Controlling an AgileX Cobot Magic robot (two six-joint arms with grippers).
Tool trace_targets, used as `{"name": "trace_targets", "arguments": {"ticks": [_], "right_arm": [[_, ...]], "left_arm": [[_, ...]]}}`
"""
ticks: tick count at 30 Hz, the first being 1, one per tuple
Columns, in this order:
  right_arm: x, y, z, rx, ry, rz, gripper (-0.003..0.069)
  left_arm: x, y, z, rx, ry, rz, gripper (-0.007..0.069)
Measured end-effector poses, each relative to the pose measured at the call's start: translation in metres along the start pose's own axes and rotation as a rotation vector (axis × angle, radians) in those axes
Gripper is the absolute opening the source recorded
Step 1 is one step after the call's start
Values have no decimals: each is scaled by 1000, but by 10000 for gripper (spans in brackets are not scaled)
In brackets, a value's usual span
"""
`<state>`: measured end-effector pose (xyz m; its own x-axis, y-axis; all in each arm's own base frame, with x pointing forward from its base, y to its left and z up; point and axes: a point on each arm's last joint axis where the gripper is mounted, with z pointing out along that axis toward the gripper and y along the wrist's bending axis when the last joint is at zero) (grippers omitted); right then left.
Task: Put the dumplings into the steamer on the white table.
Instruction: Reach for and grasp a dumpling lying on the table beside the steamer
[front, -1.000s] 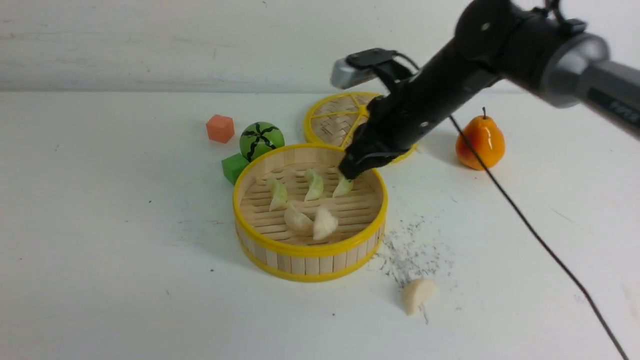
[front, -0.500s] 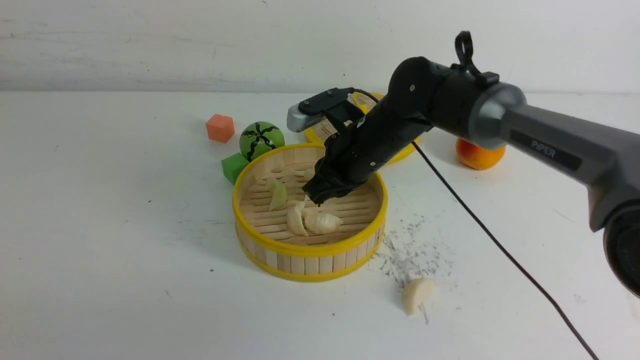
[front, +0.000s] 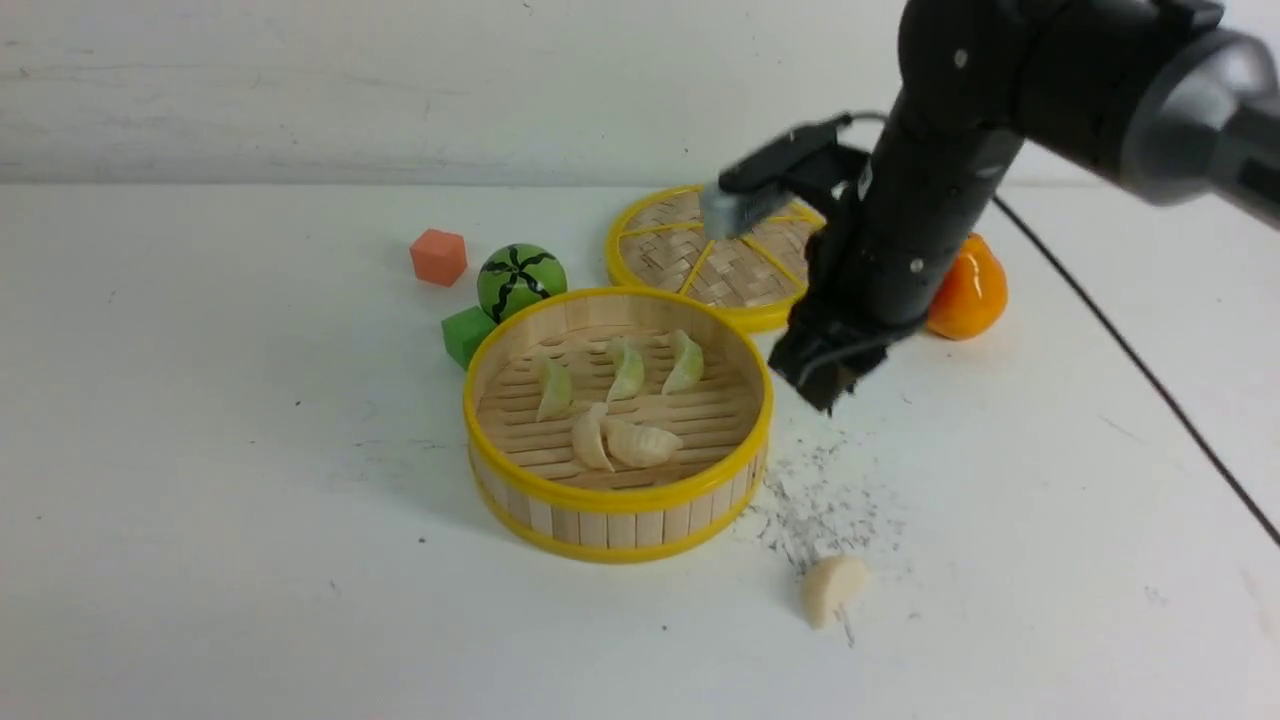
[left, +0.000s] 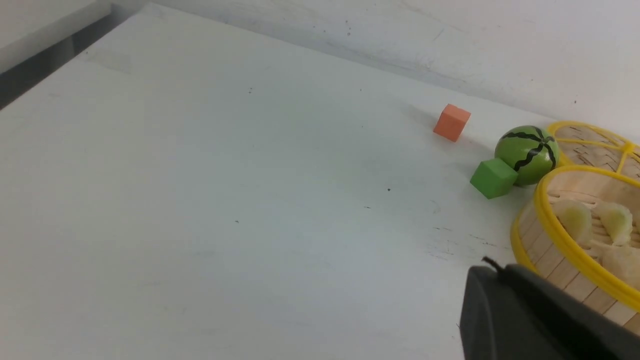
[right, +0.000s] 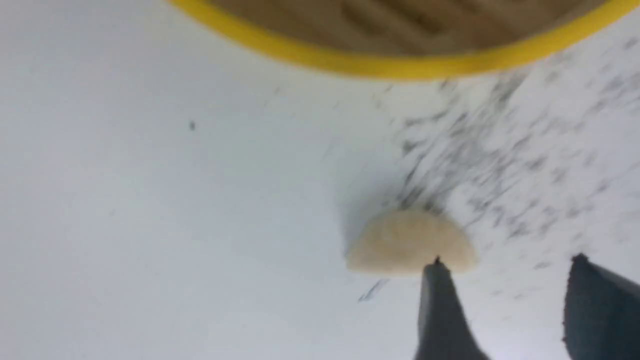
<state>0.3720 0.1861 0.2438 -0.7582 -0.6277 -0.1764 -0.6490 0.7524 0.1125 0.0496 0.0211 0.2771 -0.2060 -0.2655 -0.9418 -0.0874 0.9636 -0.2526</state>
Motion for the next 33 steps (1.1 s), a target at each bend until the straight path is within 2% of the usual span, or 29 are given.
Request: {"name": "trace_targets", "arguments": {"ticks": [1, 6, 9, 11, 12, 13, 15, 18, 20, 22, 25, 26, 27, 33], "right_arm": [[4, 1, 7, -16, 26, 19, 398], [17, 4, 30, -57, 75, 130, 520], [19, 3, 36, -56, 64, 182, 554], [22, 2, 46, -49, 51, 303, 569], [22, 2, 47, -47, 44, 312, 569], [26, 1, 55, -39, 37, 383, 562], [29, -1, 64, -15, 23, 421, 530], [31, -4, 73, 4, 23, 448, 469], [31, -4, 75, 5, 24, 461, 403], [31, -4, 75, 2, 23, 459, 376], [31, -5, 76, 5, 20, 412, 183], [31, -5, 76, 5, 21, 409, 174], [31, -4, 75, 3, 21, 376, 127], [31, -3, 62, 13, 2, 292, 132]], "left_arm": [[0, 0, 0, 0, 0, 0, 6], [0, 0, 0, 0, -1, 1, 6], [0, 0, 0, 0, -1, 1, 6], [0, 0, 0, 1, -1, 1, 6], [0, 0, 0, 1, -1, 1, 6], [0, 0, 0, 1, -1, 1, 6], [0, 0, 0, 1, -2, 1, 6], [0, 0, 0, 0, -2, 2, 6], [0, 0, 0, 0, -2, 2, 6], [0, 0, 0, 1, -3, 2, 6], [0, 0, 0, 1, -3, 2, 6], [0, 0, 0, 1, -3, 2, 6], [0, 0, 0, 1, -3, 2, 8], [0, 0, 0, 1, -3, 2, 7]]}}
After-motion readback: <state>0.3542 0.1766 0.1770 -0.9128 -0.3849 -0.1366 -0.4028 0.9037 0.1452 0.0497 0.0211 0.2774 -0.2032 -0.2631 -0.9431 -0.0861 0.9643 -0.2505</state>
